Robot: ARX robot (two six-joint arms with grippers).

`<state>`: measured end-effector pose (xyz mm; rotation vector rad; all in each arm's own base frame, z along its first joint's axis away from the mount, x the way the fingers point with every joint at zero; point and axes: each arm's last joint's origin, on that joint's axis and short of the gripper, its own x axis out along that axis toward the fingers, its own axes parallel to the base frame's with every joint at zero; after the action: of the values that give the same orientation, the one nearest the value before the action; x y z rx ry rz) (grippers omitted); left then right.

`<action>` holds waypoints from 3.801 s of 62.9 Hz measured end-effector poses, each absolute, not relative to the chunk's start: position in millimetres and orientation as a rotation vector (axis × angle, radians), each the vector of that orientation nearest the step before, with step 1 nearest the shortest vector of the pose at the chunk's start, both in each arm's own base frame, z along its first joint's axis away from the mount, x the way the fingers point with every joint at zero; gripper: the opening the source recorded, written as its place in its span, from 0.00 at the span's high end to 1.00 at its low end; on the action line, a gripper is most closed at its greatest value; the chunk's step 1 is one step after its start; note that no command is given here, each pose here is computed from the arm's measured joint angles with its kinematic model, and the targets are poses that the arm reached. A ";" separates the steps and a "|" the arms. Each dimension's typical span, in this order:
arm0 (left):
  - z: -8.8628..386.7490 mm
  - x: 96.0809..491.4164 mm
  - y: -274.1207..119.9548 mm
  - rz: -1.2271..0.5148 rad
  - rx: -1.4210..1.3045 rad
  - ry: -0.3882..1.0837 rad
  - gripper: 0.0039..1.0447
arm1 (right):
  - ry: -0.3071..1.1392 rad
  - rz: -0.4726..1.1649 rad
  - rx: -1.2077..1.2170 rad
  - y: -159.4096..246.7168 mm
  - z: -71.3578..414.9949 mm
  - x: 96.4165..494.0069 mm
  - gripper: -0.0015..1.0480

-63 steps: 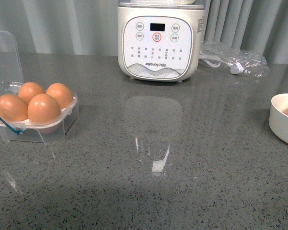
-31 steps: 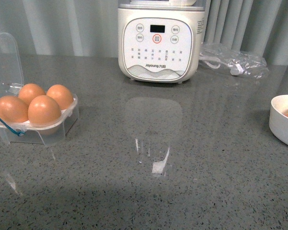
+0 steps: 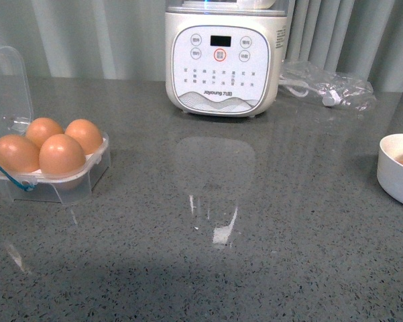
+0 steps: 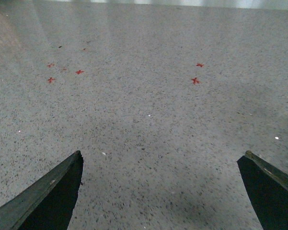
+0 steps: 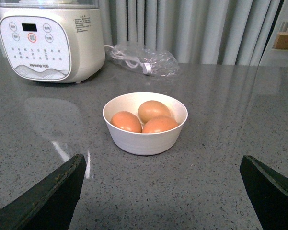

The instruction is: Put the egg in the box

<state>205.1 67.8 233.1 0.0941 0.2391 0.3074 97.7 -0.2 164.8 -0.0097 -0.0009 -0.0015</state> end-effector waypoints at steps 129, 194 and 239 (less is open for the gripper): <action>301.0 221.8 -4.2 -0.100 0.092 0.254 0.06 | -0.001 -0.002 -0.010 -0.2 164.8 97.7 0.07; 201.4 130.0 0.2 0.002 0.001 0.004 0.97 | -0.001 -0.002 -0.010 -0.2 164.8 97.7 0.07; 175.5 111.9 0.2 0.002 0.000 0.000 0.97 | -0.001 -0.002 -0.010 -0.2 164.8 97.7 0.07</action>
<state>111.9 0.2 175.5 0.0002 0.0002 0.0019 97.7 -0.2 164.8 -0.0097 -0.0009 -0.0015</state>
